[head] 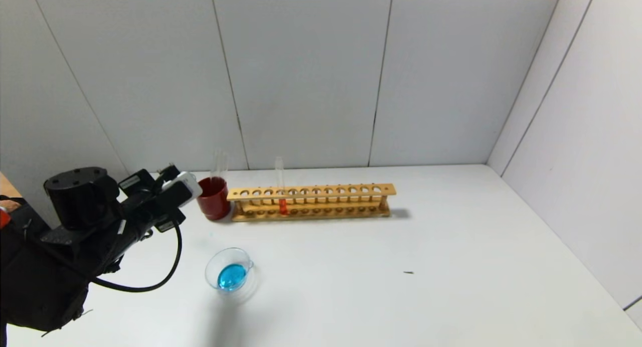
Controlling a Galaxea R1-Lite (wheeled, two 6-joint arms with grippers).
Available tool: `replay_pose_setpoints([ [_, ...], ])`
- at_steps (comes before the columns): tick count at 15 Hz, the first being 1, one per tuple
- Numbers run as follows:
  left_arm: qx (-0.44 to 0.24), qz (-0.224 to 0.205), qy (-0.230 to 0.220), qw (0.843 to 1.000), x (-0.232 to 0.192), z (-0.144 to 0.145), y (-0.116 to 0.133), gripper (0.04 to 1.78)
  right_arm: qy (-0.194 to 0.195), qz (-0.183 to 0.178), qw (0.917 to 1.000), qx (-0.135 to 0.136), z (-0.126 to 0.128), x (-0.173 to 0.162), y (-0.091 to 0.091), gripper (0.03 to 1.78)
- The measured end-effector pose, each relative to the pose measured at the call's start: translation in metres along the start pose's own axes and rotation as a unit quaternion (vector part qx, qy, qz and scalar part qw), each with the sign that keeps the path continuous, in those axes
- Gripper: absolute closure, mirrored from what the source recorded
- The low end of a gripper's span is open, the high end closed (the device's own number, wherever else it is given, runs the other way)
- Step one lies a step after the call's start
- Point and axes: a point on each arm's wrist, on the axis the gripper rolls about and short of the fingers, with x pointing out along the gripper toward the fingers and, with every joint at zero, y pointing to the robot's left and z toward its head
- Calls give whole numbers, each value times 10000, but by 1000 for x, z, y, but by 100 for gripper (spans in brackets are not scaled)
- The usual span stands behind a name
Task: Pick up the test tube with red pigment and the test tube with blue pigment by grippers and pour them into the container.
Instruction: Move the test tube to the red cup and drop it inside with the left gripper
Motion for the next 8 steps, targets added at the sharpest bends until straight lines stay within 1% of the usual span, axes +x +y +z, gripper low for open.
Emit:
replay_pose_setpoints([
  [2,-587,-145,97,9981,1,16,22,150,0,-2,10000,0,0,0,0,6],
  [4,-1295,-251,169,9911,-3,40,59,150,0,2,10000,0,0,0,0,6],
  [5,-1699,-339,237,9846,-8,51,76,150,0,2,10000,2,0,0,0,6],
  [6,-2172,-495,352,9742,-16,60,89,150,0,2,10000,2,0,0,0,6],
  [8,-3008,-857,646,9476,-29,66,98,150,0,0,10000,0,0,0,0,6],
])
